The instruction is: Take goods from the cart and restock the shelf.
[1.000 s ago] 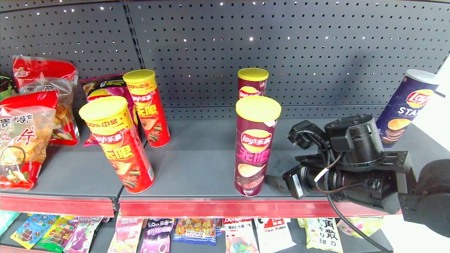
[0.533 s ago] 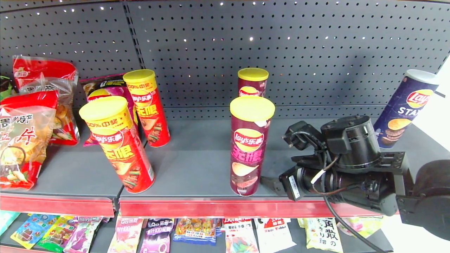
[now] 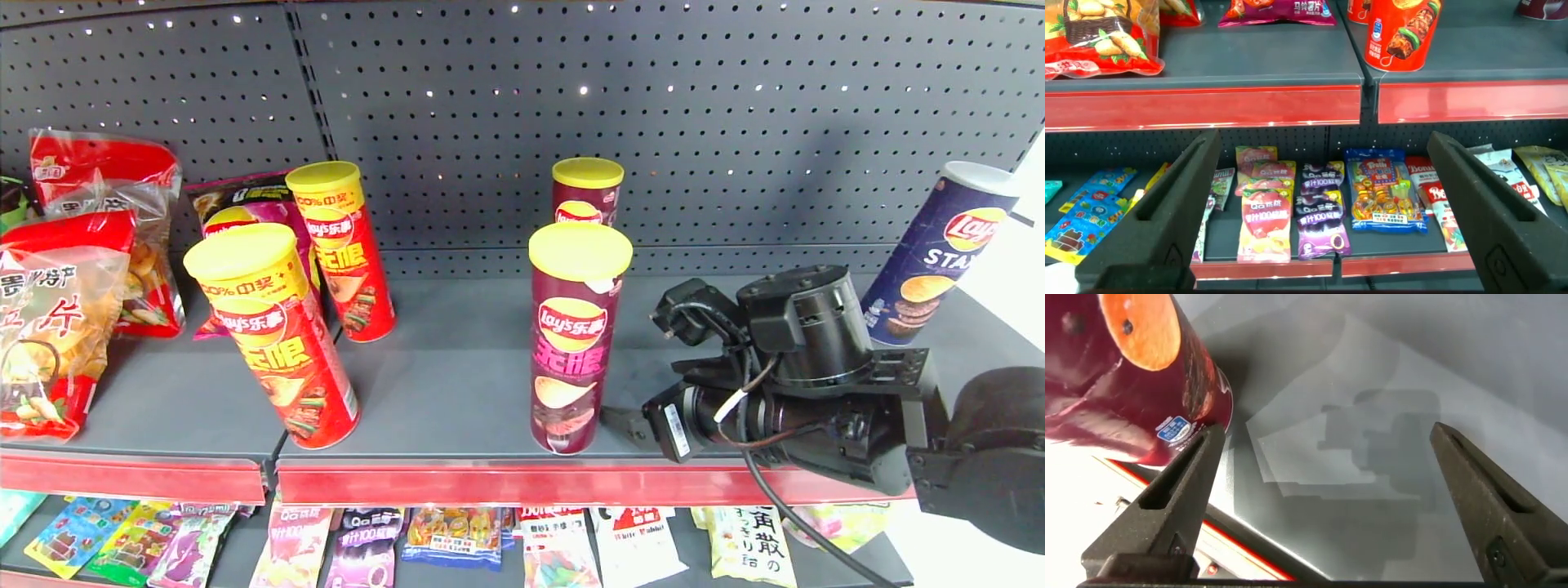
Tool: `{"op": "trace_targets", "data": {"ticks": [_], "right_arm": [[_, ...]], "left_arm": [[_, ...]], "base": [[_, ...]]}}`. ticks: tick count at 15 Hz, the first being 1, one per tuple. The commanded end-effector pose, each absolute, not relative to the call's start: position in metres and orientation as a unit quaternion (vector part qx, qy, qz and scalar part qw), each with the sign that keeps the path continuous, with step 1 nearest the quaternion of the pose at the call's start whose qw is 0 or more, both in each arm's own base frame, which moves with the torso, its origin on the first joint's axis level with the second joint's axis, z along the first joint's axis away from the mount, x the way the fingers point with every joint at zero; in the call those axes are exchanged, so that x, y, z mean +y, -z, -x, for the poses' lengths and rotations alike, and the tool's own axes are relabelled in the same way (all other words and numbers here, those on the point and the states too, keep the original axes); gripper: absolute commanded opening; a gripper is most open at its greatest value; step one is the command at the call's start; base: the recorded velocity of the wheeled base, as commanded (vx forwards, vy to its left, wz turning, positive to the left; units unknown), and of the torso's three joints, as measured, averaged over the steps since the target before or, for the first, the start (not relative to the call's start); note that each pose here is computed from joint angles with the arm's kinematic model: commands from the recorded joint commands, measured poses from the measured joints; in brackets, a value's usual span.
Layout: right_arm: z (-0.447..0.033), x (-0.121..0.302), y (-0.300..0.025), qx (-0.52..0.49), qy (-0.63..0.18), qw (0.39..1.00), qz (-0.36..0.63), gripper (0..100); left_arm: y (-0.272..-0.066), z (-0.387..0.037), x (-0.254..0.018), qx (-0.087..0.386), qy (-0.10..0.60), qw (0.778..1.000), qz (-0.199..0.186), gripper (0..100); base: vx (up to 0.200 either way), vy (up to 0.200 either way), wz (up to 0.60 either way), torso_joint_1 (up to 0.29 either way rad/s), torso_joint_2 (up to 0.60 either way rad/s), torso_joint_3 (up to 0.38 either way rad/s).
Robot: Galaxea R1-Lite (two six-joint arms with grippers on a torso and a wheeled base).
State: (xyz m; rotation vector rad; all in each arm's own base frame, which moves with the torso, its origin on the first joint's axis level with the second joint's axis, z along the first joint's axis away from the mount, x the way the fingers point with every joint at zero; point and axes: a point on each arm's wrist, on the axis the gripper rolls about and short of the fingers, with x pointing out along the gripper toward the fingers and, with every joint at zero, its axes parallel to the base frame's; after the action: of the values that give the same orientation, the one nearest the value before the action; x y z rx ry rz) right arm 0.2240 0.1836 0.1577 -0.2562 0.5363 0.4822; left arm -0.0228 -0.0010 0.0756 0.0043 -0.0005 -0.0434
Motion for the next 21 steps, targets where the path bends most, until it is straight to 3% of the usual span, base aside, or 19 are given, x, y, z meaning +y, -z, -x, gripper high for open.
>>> {"op": "trace_targets", "data": {"ticks": [1,6,10,16,18,21], "right_arm": [[-0.226,0.185,-0.158,0.261,-0.236,0.928,0.125,100],[-0.224,0.180,-0.157,0.264,-0.231,0.928,0.123,100],[-0.207,0.140,-0.172,0.247,-0.196,0.944,0.101,100],[-0.097,0.036,-0.195,0.165,-0.158,0.971,0.071,100],[-0.047,0.009,-0.181,0.124,-0.141,0.979,0.082,100],[0.001,0.004,-0.155,0.083,-0.059,0.992,0.074,100]], "left_arm": [[-0.076,0.023,-0.001,-0.001,0.021,1.000,-0.002,100],[-0.076,0.023,-0.001,-0.001,0.021,1.000,-0.002,100],[-0.076,0.023,-0.001,-0.001,0.021,1.000,-0.002,100],[-0.076,0.023,-0.001,-0.001,0.021,1.000,-0.002,100],[-0.076,0.023,-0.001,-0.001,0.021,1.000,-0.002,100],[-0.076,0.023,-0.001,-0.001,0.021,1.000,-0.002,100]], "base": [[0.000,0.000,0.00,0.000,0.00,0.000],[0.000,0.000,0.00,0.000,0.00,0.000],[0.000,0.000,0.00,0.000,0.00,0.000],[0.000,0.000,0.00,0.000,0.00,0.000],[0.000,0.000,0.00,0.000,0.00,0.000],[0.000,0.000,0.00,0.000,0.00,0.000]]}}
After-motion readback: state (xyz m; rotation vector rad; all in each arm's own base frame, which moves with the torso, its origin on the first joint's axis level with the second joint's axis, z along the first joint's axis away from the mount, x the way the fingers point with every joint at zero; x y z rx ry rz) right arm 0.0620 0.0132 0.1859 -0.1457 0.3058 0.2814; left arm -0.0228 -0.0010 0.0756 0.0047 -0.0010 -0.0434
